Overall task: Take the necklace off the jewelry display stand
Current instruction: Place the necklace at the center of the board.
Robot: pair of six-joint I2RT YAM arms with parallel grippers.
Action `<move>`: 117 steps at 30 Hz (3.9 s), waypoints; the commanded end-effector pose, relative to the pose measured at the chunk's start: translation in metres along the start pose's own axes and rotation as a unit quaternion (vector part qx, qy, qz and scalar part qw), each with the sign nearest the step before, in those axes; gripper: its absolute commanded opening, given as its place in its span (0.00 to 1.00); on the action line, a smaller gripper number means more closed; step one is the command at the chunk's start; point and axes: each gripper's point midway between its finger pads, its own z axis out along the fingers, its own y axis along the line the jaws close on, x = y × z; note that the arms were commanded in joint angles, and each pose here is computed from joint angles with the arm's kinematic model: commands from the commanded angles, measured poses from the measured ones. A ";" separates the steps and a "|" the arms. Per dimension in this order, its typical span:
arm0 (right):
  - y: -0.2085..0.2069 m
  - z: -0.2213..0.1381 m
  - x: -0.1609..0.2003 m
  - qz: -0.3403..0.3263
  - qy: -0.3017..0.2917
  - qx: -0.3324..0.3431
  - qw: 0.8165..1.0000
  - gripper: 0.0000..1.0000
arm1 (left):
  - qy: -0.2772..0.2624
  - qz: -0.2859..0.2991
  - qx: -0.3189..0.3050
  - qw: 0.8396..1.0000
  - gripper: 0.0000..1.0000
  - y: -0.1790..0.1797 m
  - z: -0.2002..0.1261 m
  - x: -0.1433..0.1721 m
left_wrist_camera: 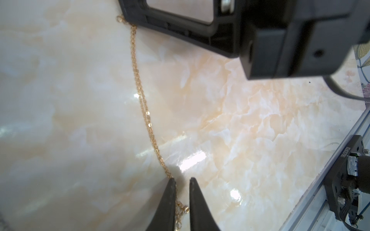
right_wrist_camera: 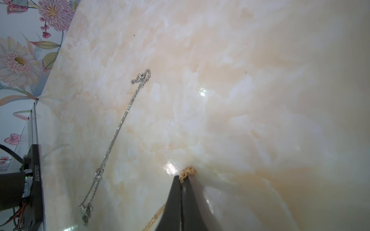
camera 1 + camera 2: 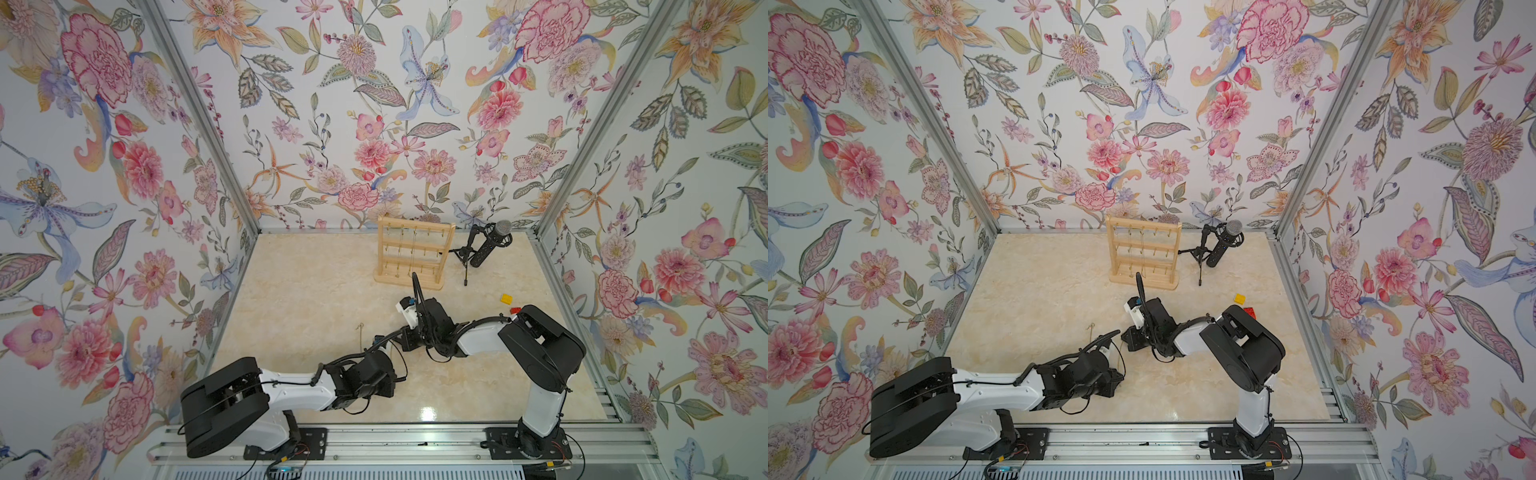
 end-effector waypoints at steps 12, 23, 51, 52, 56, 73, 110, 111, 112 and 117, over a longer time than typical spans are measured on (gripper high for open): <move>-0.005 0.011 -0.014 0.007 -0.010 -0.001 1.000 0.00 | 0.019 0.022 -0.023 0.999 0.14 0.002 0.000 0.014; -0.013 0.010 -0.014 0.014 -0.016 0.014 1.000 0.02 | 0.030 0.029 -0.024 0.999 0.13 0.003 0.003 0.020; -0.022 -0.008 -0.034 0.061 -0.066 0.023 0.996 0.30 | 0.043 0.042 -0.039 0.997 0.11 0.002 0.005 0.029; -0.021 -0.008 -0.036 0.062 -0.068 0.020 0.996 0.31 | 0.043 0.042 -0.038 0.997 0.11 0.001 0.005 0.029; -0.021 -0.010 -0.042 0.067 -0.075 0.017 0.995 0.31 | 0.042 0.041 -0.039 0.998 0.11 0.002 0.005 0.028; 0.007 -0.069 -0.083 0.022 -0.132 0.020 0.991 0.37 | 0.032 0.050 -0.039 0.997 0.19 -0.003 0.001 0.021; -0.082 -0.228 -0.021 -0.008 -0.345 0.199 0.917 0.60 | -0.233 0.110 -0.012 0.966 0.99 -0.069 -0.132 -0.134; -0.082 -0.231 -0.022 -0.008 -0.349 0.201 0.915 0.62 | -0.239 0.111 -0.017 0.965 0.99 -0.067 -0.136 -0.138; -0.083 -0.232 -0.022 -0.007 -0.353 0.203 0.913 0.62 | -0.243 0.110 -0.024 0.963 0.99 -0.065 -0.140 -0.141; -0.082 -0.236 -0.021 -0.007 -0.364 0.201 0.909 0.63 | -0.260 0.103 -0.041 0.959 0.99 -0.057 -0.155 -0.152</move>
